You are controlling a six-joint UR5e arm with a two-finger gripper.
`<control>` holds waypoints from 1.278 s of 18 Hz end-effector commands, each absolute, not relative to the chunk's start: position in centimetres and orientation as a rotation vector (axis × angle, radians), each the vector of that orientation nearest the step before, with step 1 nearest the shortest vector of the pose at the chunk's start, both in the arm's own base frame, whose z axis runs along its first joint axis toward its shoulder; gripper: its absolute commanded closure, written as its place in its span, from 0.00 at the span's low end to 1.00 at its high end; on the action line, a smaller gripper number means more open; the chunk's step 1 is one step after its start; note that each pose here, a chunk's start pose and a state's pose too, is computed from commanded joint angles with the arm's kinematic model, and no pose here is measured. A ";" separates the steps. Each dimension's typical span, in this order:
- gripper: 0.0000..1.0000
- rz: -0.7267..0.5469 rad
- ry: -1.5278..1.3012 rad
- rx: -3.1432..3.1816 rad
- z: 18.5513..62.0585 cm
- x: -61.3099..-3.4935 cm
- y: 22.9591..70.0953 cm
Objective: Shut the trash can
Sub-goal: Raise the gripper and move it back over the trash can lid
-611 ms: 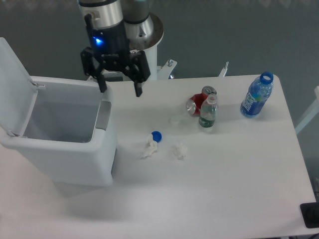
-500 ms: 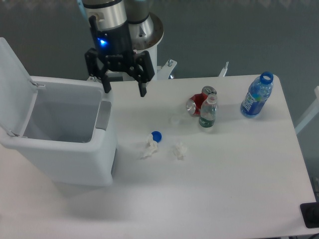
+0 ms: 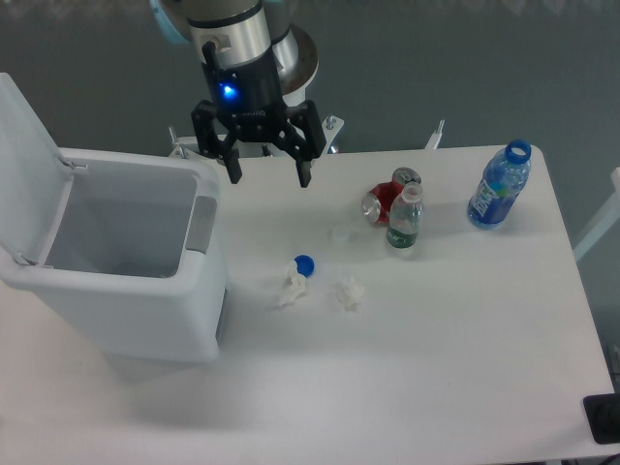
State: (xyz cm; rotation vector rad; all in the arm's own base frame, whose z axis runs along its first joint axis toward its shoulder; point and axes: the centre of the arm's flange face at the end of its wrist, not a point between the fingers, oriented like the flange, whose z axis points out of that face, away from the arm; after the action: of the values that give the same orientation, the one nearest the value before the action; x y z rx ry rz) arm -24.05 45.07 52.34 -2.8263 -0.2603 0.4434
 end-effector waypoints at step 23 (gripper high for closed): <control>0.00 0.051 -0.725 -2.370 64.8 -16.1 42.6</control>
State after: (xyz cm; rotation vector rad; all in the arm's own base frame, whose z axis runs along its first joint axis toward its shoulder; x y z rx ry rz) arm -16.10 42.60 64.81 -2.3703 -0.7252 0.0510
